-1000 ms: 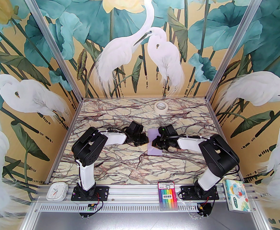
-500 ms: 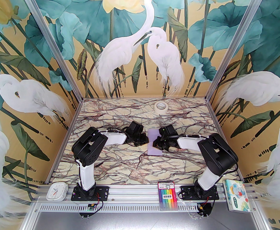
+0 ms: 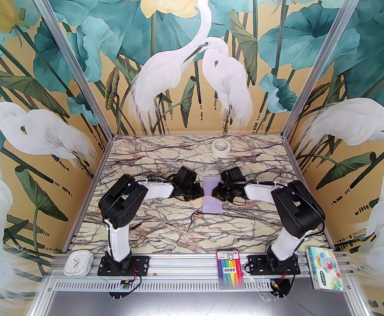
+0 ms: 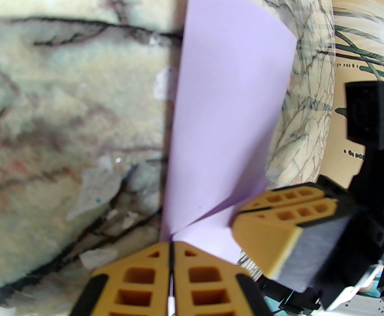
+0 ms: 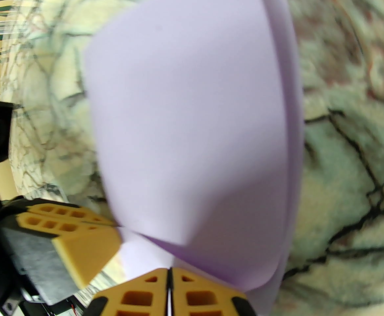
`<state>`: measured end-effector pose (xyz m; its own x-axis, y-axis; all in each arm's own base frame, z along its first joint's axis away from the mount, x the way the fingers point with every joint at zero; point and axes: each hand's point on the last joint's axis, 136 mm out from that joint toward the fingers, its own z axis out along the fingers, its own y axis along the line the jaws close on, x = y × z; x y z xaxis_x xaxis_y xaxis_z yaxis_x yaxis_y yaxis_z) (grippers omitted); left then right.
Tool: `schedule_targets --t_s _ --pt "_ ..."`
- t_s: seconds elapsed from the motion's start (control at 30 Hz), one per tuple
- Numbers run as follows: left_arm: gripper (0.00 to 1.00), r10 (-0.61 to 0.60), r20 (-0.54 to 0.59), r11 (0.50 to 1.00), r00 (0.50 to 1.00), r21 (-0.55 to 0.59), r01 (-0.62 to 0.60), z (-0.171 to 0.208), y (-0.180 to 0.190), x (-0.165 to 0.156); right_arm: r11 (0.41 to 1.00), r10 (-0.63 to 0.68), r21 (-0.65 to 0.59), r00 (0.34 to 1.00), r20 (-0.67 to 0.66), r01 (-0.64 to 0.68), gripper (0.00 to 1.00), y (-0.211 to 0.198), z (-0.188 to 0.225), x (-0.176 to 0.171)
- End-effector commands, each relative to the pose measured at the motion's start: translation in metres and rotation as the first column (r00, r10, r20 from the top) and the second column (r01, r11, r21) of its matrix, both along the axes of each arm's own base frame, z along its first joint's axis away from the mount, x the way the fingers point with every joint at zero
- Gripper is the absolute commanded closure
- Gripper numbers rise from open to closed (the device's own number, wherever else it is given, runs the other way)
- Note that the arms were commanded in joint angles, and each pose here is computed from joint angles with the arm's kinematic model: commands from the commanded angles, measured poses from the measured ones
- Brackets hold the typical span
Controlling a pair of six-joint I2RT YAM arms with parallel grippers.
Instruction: Fold a paper plane with a square sheet of paper (fold left side to right side)
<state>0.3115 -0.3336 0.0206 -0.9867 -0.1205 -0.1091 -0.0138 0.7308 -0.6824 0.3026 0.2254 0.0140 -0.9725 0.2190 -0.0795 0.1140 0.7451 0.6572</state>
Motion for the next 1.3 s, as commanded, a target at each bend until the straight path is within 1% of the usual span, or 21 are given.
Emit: schedule_targets --t_s 0.0,0.17,0.3,0.53,0.6,0.83,1.03,1.27 --pt "0.93 -0.017 -0.017 1.000 1.000 0.005 0.017 -0.008 -0.003 -0.003 1.000 -0.001 -0.013 1.000 -0.002 0.001 0.90 -0.007 -0.011 -0.001" --pt "0.93 -0.014 -0.021 1.000 1.000 0.007 0.015 -0.009 -0.003 -0.003 1.000 0.009 -0.016 1.000 0.026 -0.009 0.90 -0.007 0.002 0.002" --pt "0.93 -0.013 -0.025 1.000 1.000 0.016 0.013 -0.012 -0.001 -0.004 1.000 0.004 -0.028 1.000 0.022 -0.003 0.90 -0.013 0.000 0.004" --pt "0.93 -0.017 -0.024 1.000 1.000 0.017 0.017 -0.011 -0.002 -0.004 1.000 0.006 0.014 0.999 0.033 -0.007 0.90 -0.007 0.010 0.006" --pt "0.93 -0.016 -0.024 1.000 1.000 0.017 0.016 -0.011 -0.002 -0.003 0.999 0.015 0.042 0.999 0.042 -0.017 0.90 -0.001 0.016 0.006" --pt "0.93 -0.021 -0.026 1.000 0.999 0.017 0.021 -0.012 -0.004 -0.004 0.996 0.042 0.079 0.996 0.085 -0.049 0.89 0.016 0.036 0.004" --pt "0.93 -0.022 -0.025 1.000 0.999 0.016 0.023 -0.011 -0.005 -0.004 0.996 0.046 0.069 0.998 0.038 -0.049 0.89 0.016 0.016 -0.006" --pt "0.92 -0.022 -0.022 1.000 1.000 0.017 0.022 -0.010 -0.004 -0.004 0.999 0.042 0.026 0.999 -0.012 -0.042 0.90 0.009 -0.009 -0.013"
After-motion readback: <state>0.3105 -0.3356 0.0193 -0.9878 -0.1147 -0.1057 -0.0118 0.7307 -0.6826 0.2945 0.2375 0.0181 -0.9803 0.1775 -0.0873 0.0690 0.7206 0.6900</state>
